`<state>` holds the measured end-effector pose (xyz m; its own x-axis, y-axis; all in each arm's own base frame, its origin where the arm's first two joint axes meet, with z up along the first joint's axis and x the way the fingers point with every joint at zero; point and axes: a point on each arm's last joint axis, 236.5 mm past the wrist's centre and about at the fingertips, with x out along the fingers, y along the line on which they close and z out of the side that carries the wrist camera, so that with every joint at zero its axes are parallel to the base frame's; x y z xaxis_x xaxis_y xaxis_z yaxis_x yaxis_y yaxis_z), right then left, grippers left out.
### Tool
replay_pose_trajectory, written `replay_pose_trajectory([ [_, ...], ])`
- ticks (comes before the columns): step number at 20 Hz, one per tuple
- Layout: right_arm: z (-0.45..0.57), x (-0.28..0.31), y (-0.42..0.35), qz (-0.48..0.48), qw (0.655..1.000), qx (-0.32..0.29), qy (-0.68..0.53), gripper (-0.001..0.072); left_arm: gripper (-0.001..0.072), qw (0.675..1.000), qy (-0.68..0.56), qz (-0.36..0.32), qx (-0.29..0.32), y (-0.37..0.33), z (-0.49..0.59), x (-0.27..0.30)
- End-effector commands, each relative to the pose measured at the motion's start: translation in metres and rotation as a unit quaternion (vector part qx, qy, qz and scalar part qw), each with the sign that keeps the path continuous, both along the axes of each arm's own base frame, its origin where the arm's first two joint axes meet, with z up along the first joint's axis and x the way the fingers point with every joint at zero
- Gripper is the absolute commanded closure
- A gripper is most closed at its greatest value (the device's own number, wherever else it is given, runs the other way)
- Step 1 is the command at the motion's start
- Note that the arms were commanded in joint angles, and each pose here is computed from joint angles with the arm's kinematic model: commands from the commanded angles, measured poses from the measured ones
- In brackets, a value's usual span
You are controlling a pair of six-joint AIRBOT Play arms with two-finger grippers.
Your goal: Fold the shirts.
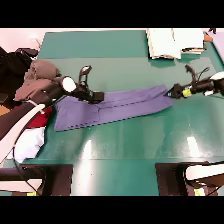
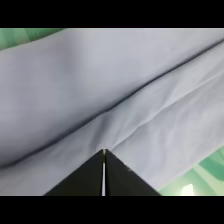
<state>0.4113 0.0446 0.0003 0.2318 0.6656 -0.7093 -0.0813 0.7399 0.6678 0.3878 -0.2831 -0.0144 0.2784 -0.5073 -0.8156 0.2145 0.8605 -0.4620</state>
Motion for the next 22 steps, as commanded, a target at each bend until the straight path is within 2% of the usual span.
replay_pose_trajectory([
  [1,0.091,0.005,0.029,0.027,0.996,-0.011,-0.083,0.0698,0.0687,1.0,0.01,-0.013,-0.005,-0.033,-0.02,0.012],
  [7,0.21,-0.011,0.105,0.082,0.974,-0.014,-0.209,0.0698,0.0687,0.999,0.018,-0.036,-0.008,-0.066,-0.043,0.013],
  [15,0.257,-0.039,0.188,0.143,0.957,0.022,-0.253,0.0698,0.0687,0.999,0.005,-0.036,-0.013,-0.065,-0.031,0.018],
  [18,0.262,-0.048,0.216,0.158,0.951,0.037,-0.263,0.0698,0.0687,0.998,-0.049,0.007,-0.031,-0.028,0.029,0.049],
  [20,0.266,-0.053,0.242,0.168,0.946,0.052,-0.274,0.0697,0.0687,0.993,-0.107,0.046,-0.024,0.029,0.086,0.071],
  [22,0.266,-0.061,0.282,0.184,0.941,0.097,-0.266,0.0698,0.0687,0.981,-0.167,0.094,-0.006,0.098,0.145,0.081],
])
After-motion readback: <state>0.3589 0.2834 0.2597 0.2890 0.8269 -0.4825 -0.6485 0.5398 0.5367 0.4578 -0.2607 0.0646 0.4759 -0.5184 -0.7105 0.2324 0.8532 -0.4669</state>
